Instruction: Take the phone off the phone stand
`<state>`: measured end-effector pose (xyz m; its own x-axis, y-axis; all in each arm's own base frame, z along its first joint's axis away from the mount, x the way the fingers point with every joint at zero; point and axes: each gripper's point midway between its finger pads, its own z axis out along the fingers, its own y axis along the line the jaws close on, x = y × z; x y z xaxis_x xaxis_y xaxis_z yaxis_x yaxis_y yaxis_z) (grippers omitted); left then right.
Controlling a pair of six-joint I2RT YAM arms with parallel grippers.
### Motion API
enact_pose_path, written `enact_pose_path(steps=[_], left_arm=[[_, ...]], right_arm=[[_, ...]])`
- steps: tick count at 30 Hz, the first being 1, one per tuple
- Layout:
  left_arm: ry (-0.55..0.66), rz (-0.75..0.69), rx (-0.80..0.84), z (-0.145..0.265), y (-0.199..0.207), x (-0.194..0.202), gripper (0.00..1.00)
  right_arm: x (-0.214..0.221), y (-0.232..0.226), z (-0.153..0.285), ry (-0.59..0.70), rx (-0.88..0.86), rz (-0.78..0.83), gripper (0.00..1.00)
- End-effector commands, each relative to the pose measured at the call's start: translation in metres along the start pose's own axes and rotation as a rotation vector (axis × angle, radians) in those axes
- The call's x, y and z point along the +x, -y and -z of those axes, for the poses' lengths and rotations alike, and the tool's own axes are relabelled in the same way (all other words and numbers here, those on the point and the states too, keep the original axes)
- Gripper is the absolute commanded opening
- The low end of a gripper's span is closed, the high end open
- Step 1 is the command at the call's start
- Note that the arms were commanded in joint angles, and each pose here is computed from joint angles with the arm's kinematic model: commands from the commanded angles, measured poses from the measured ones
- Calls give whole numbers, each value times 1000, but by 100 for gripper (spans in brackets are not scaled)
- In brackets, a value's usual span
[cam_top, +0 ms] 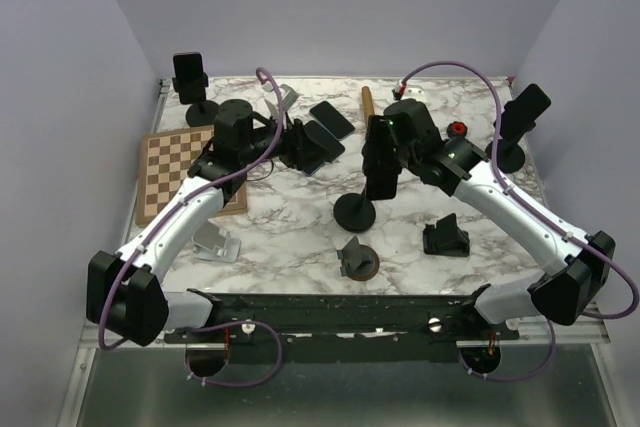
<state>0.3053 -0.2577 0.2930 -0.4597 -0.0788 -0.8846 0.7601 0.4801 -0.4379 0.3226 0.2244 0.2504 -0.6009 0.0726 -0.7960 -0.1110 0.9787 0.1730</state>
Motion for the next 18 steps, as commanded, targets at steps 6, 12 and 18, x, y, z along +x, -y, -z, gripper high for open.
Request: enact_pose_path(steps=[6,12,18], left_arm=[[-164,53,313,-37,57,49,68],[-195,110,323,-55,50,65,54],[-194,108,295,-64,40,68,53]], right_arm=[[-15,-25,12,38,-196,-4,1],[-12,-34,13,21,-244,-10,1],[-10,-38,13,13,-265,-12,1]])
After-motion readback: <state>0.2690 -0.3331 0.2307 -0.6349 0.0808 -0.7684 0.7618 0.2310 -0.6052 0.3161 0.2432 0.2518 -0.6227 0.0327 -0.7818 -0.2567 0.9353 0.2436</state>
